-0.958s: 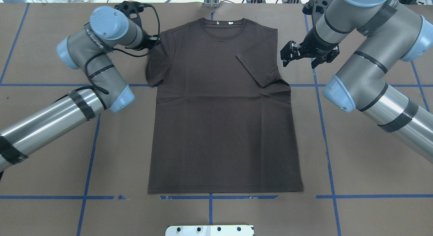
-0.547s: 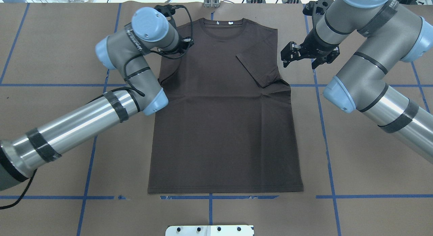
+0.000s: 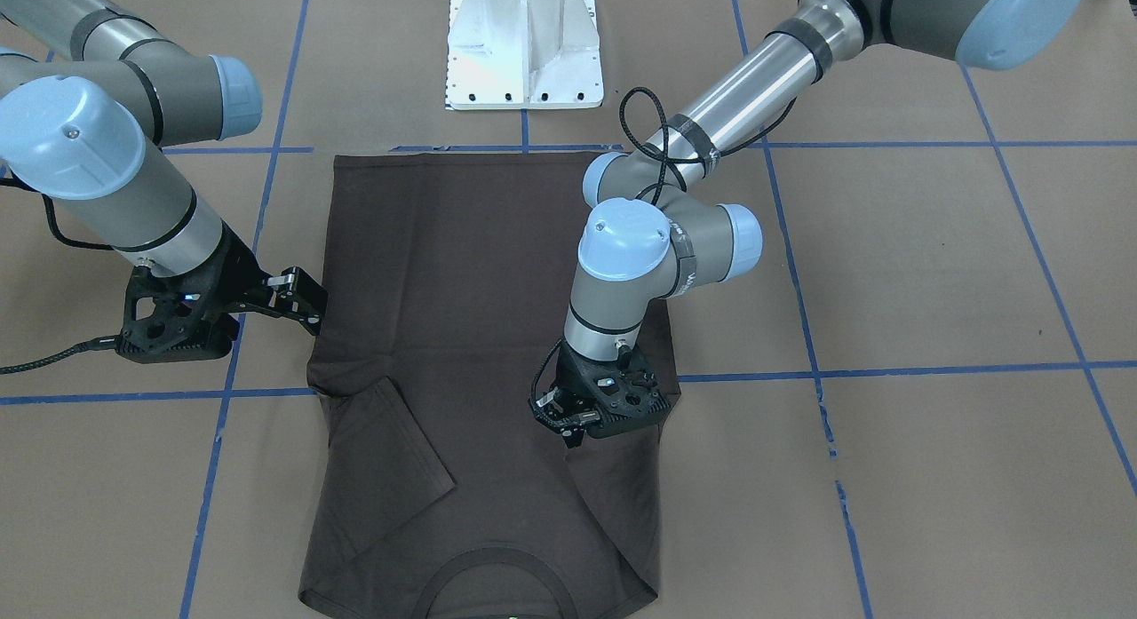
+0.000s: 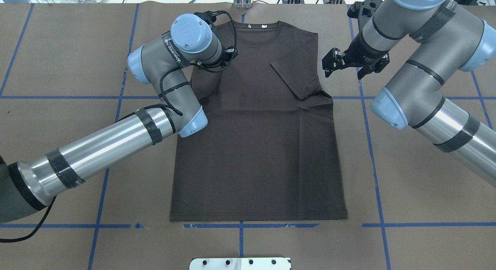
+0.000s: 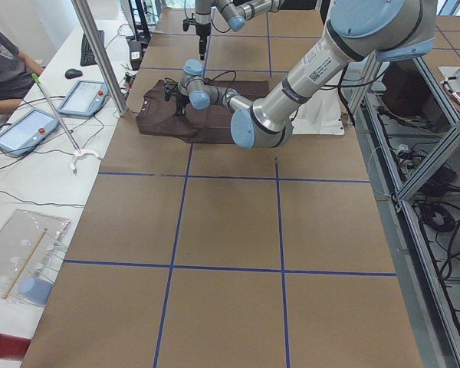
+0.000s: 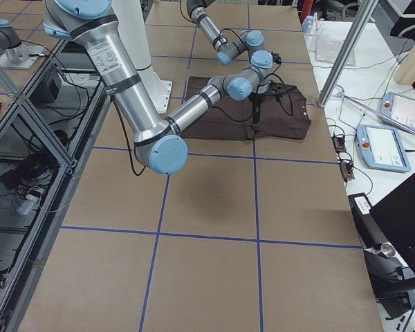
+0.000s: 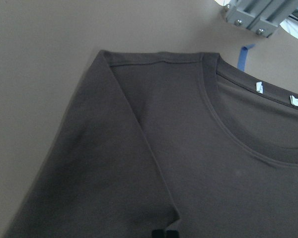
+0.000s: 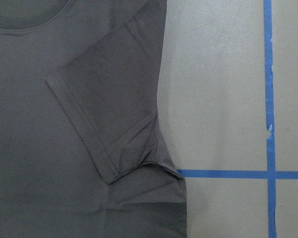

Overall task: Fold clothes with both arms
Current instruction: 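Grasp the sleeve nearest the left gripper and fold it onto the shirt body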

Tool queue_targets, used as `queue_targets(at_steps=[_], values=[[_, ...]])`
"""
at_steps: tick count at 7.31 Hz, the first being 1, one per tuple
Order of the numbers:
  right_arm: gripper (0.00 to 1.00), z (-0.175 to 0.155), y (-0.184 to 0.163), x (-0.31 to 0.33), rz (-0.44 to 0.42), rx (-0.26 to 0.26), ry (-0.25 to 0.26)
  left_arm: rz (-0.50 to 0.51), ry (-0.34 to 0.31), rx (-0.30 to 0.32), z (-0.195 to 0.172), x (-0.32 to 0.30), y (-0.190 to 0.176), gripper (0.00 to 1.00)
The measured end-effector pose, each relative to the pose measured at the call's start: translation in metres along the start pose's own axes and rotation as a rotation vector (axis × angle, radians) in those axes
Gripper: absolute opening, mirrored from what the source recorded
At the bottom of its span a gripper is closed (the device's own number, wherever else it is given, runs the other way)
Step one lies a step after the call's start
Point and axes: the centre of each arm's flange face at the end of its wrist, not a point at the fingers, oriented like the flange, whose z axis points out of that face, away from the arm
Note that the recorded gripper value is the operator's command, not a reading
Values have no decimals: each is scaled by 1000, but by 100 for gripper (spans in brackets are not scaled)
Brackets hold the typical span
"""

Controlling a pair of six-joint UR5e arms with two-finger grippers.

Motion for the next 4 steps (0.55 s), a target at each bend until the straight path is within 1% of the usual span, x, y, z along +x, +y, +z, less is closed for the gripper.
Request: queue_targets(at_steps=[3,4], values=[[100,2,0,2,-2,-1,4,6,20,-5,-3,13,7,0],[100,3,-1,3,-2,-1,5,7,26,-4,-2,14,7,17]])
